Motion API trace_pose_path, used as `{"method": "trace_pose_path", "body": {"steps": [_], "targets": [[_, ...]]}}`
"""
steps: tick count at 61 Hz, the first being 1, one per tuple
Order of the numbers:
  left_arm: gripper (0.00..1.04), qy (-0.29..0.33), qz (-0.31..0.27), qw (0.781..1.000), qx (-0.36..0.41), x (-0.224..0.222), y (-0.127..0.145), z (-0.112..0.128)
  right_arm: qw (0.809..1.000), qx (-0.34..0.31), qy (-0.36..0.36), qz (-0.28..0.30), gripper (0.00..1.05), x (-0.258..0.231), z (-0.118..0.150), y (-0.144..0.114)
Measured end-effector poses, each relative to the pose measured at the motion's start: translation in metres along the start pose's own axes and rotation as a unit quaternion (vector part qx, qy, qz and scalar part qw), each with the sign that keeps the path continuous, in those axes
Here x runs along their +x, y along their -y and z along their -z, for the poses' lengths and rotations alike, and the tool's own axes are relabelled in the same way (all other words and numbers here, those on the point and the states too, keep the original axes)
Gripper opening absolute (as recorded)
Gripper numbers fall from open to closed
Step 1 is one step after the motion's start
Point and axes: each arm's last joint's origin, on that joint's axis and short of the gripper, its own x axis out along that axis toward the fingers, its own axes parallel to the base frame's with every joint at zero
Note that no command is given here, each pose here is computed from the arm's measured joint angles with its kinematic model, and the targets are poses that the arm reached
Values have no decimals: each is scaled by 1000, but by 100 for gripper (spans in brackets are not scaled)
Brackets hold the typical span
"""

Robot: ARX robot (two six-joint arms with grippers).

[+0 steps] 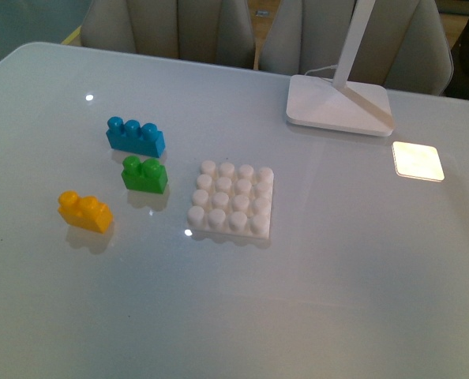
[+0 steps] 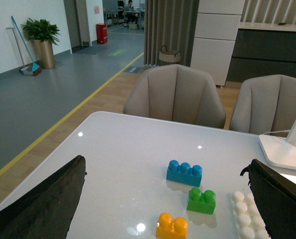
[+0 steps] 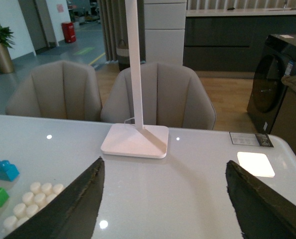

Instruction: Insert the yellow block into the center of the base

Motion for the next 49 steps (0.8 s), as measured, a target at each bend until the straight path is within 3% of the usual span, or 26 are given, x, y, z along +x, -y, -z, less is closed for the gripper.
{"method": "trace_pose_path", "body": {"steps": [8, 32, 38, 41, 49], "targets": [[97, 0, 0, 1000, 0, 0, 0, 0, 1000, 0, 0, 0, 97, 0, 0, 0], [97, 0, 0, 1000, 0, 0, 0, 0, 1000, 0, 0, 0, 96, 0, 0, 0], [97, -123, 85, 986, -75, 5, 3, 3, 1000, 0, 0, 0, 96, 0, 0, 0], [97, -163, 97, 976, -106, 13, 6, 9, 1000, 0, 0, -1, 96, 0, 0, 0], [97, -188, 100, 968, -135, 37, 12, 17, 1000, 0, 1, -1, 96, 0, 0, 0]]}}
